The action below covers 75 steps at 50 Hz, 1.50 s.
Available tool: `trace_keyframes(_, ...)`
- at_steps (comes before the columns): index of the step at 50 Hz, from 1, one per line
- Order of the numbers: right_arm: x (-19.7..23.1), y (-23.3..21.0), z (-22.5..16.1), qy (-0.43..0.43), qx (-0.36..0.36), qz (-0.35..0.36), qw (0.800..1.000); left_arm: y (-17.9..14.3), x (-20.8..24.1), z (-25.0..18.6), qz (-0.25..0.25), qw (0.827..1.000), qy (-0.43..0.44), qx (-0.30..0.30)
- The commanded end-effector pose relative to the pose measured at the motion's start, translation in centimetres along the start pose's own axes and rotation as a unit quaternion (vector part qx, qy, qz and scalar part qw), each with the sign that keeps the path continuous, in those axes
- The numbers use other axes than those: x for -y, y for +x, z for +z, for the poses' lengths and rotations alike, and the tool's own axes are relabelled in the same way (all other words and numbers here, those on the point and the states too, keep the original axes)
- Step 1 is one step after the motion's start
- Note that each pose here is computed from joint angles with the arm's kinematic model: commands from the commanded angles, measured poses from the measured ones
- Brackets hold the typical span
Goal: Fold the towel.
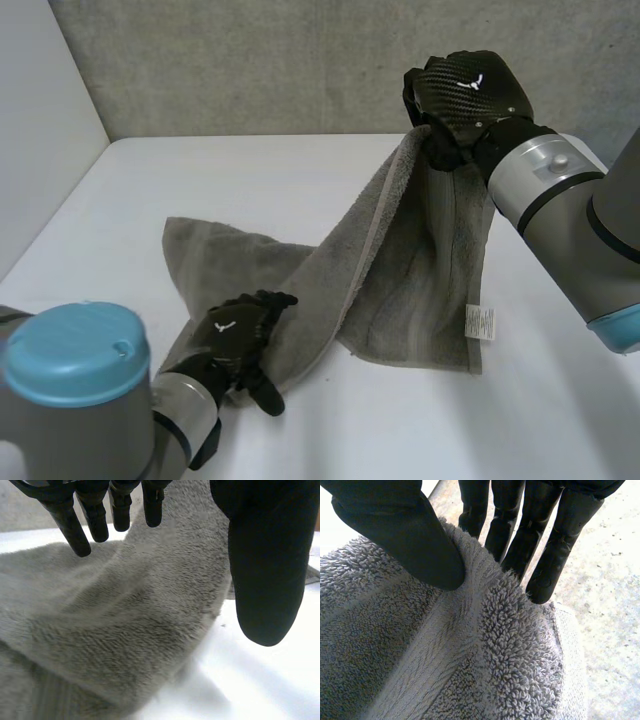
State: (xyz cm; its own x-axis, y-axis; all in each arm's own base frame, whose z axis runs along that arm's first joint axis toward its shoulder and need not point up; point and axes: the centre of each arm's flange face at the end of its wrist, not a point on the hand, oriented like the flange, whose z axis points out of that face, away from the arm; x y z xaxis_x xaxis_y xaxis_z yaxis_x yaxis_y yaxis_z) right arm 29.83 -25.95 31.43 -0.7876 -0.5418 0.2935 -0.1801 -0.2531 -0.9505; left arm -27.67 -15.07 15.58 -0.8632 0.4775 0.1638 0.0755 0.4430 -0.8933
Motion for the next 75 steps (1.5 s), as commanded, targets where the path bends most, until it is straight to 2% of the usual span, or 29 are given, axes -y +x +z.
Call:
trace_keyframes(1, 0.3, -0.1, -0.3, -0.002, -0.005, 0.003, 1.0, 0.7, -1.4, 1.7, -0.019, 0.999, -0.025, 0.012)
trace_keyframes(14, 1.4, -0.5, -1.4, -0.005, 0.002, 0.011, 1.0, 0.7, -3.1, 3.5, -0.003, 0.998, -0.03, 0.064)
trace_keyframes(21, 2.2, 0.2, -1.6, 0.004, -0.012, 0.009, 1.0, 0.3, -3.2, 4.9, -0.001, 0.996, -0.002, 0.09)
trace_keyframes(26, 2.2, 0.7, -1.5, 0.004, -0.026, 0.007, 1.0, -0.2, -2.3, 5.2, 0.0, 0.993, 0.036, 0.115)
trace_keyframes(29, 2.2, 0.9, -1.4, 0.004, -0.027, 0.006, 1.0, -0.6, -1.2, 5.0, 0.019, 0.991, 0.055, 0.123)
trace_keyframes(34, 1.9, 0.8, -1.4, -0.003, -0.025, -0.007, 1.0, -3.2, 2.0, 4.0, 0.036, 0.983, 0.086, 0.159)
trace_keyframes(39, 0.4, 0.9, -1.5, -0.041, -0.017, -0.058, 0.997, -4.1, 4.7, 2.3, 0.066, 0.977, 0.114, 0.169)
trace_keyframes(41, -0.8, 0.7, -1.7, -0.073, -0.006, -0.097, 0.993, -3.7, 6.0, 1.0, 0.101, 0.975, 0.125, 0.156)
trace_keyframes(44, -1.3, 0.6, -2.2, -0.099, 0.005, -0.133, 0.986, -3.6, 6.8, 0.3, 0.118, 0.973, 0.13, 0.15)
trace_keyframes(46, -1.7, 0.5, -2.5, -0.116, 0.016, -0.149, 0.982, -4.3, 8.0, -0.9, 0.155, 0.969, 0.121, 0.151)
trace_keyframes(47, -1.7, 0.5, -2.5, -0.116, 0.016, -0.149, 0.982, -4.3, 8.0, -0.9, 0.156, 0.969, 0.121, 0.151)
trace_keyframes(51, -3.2, 0.1, -4.0, -0.185, 0.059, -0.181, 0.964, -5.4, 8.3, -1.7, 0.209, 0.966, 0.069, 0.137)
trace_keyframes(52, -4.2, 0.2, -4.5, -0.215, 0.073, -0.188, 0.956, -5.7, 8.2, -1.7, 0.223, 0.966, 0.047, 0.125)
trace_keyframes(53, -4.2, 0.2, -4.5, -0.215, 0.073, -0.188, 0.956, -5.7, 8.2, -1.7, 0.223, 0.966, 0.047, 0.125)
trace_keyframes(55, -6.5, -0.5, -5.2, -0.267, 0.11, -0.198, 0.937, -6.0, 7.9, -1.7, 0.235, 0.965, 0.024, 0.115)
trace_keyframes(57, -7.6, -0.8, -5.4, -0.285, 0.124, -0.201, 0.929, -6.9, 7.1, -1.2, 0.252, 0.962, -0.024, 0.102)
trace_keyframes(62, -10.4, -1.4, -4.5, -0.313, 0.141, -0.2, 0.918, -8.1, 5.8, 1.6, 0.271, 0.955, -0.068, 0.097)
trace_keyframes(66, -11.3, -1.2, -2.7, -0.298, 0.128, -0.207, 0.923, -8.7, 6.2, 4.0, 0.283, 0.952, -0.067, 0.098)
trace_keyframes(68, -11.0, -0.4, 0.1, -0.254, 0.096, -0.215, 0.938, -9.2, 8.2, 6.9, 0.292, 0.95, -0.022, 0.108)
trace_keyframes(69, -11.0, -0.4, 0.1, -0.254, 0.095, -0.216, 0.938, -9.2, 8.2, 6.9, 0.292, 0.95, -0.022, 0.108)
trace_keyframes(71, -9.4, 0.8, 3.3, -0.186, 0.042, -0.232, 0.954, -9.3, 12.0, 9.2, 0.301, 0.944, 0.059, 0.123)
trace_keyframes(72, -9.4, 0.8, 3.3, -0.185, 0.042, -0.232, 0.954, -9.3, 12.0, 9.2, 0.301, 0.944, 0.06, 0.123)
trace_keyframes(73, -7.6, 2.0, 5.1, -0.135, -0.006, -0.241, 0.961, -9.2, 14.6, 9.9, 0.304, 0.937, 0.11, 0.132)
trace_keyframes(74, -5.6, 3.2, 6.6, -0.085, -0.058, -0.248, 0.963, -9.2, 14.7, 9.9, 0.305, 0.937, 0.111, 0.132)
trace_keyframes(75, -5.5, 3.2, 6.6, -0.084, -0.058, -0.248, 0.963, -8.9, 17.6, 10.5, 0.309, 0.926, 0.168, 0.14)
